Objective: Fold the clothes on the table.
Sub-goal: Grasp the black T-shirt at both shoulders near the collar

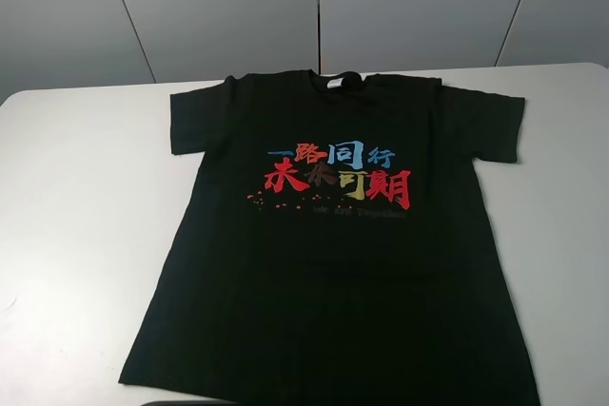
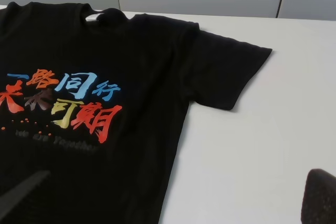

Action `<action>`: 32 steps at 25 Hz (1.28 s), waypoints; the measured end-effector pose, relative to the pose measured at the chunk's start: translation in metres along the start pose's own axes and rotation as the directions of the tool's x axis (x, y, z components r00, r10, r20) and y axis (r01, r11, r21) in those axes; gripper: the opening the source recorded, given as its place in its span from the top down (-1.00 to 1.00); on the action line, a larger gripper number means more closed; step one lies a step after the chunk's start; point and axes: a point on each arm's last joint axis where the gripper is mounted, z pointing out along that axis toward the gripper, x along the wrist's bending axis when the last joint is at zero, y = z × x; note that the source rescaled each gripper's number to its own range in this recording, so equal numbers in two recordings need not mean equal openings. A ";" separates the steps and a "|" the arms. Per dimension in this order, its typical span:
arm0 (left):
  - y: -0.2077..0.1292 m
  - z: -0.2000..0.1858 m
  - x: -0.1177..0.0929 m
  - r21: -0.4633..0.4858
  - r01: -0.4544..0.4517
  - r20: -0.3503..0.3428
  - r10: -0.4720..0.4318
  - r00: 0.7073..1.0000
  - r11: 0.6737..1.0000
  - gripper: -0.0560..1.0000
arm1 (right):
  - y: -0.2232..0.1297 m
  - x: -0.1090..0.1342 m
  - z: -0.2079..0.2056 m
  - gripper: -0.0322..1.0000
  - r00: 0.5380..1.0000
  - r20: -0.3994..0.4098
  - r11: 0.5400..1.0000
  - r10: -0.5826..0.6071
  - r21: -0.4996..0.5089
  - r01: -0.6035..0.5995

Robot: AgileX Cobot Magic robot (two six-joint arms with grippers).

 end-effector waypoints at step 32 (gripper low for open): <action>0.000 0.000 0.000 0.000 0.000 0.000 0.000 1.000 1.000 -1.00 | 0.000 0.000 0.000 -1.00 1.000 0.000 1.000 0.000 0.000 0.000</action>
